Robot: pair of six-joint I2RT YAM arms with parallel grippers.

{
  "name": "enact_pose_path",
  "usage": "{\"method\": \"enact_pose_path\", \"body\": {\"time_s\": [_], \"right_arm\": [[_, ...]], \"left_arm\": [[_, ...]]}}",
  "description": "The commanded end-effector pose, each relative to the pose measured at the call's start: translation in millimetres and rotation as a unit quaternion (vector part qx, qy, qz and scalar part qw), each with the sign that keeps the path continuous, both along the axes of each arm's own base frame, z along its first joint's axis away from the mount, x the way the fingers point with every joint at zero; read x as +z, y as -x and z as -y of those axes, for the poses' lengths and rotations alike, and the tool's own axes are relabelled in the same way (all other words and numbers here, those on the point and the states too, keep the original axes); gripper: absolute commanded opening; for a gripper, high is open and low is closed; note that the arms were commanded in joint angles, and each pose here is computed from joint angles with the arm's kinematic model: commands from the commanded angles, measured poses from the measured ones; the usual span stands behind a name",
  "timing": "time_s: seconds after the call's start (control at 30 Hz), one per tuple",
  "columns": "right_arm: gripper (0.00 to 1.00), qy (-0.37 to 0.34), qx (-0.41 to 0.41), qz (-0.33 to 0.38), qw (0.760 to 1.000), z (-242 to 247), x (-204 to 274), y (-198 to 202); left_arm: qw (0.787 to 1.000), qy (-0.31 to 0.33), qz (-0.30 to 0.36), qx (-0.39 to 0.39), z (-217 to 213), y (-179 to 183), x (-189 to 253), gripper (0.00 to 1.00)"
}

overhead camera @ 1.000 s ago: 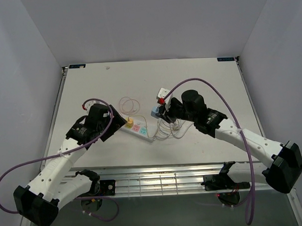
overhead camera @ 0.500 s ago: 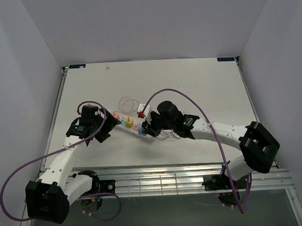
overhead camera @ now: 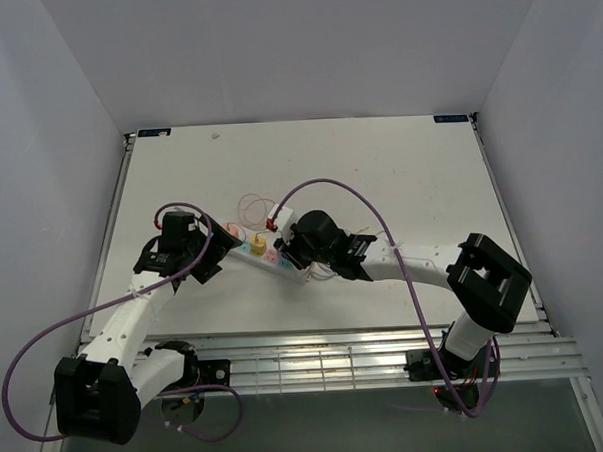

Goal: Insert the plug

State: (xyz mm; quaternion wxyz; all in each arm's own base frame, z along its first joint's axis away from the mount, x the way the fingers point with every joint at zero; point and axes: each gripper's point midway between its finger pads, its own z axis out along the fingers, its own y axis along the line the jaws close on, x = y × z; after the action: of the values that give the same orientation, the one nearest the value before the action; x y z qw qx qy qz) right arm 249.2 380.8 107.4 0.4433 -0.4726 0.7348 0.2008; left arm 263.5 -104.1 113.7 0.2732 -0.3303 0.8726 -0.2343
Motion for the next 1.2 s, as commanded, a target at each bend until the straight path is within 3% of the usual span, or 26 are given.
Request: {"method": "enact_pose_path", "body": {"time_s": [0.0,0.47,1.17], "right_arm": [[0.08,-0.045,-0.040,0.043,0.997,-9,31,-21],[0.08,-0.036,-0.010,0.030,0.999,-11,14,-11],[0.08,0.043,-0.022,0.024,0.999,25,-17,-3]], "left_arm": [[1.000,0.005,0.011,-0.005,2,-5,-1,0.98],[1.000,0.007,0.013,0.002,-2,-9,-2,0.98],[1.000,-0.001,0.020,0.008,-8,-9,4,0.98]]}}
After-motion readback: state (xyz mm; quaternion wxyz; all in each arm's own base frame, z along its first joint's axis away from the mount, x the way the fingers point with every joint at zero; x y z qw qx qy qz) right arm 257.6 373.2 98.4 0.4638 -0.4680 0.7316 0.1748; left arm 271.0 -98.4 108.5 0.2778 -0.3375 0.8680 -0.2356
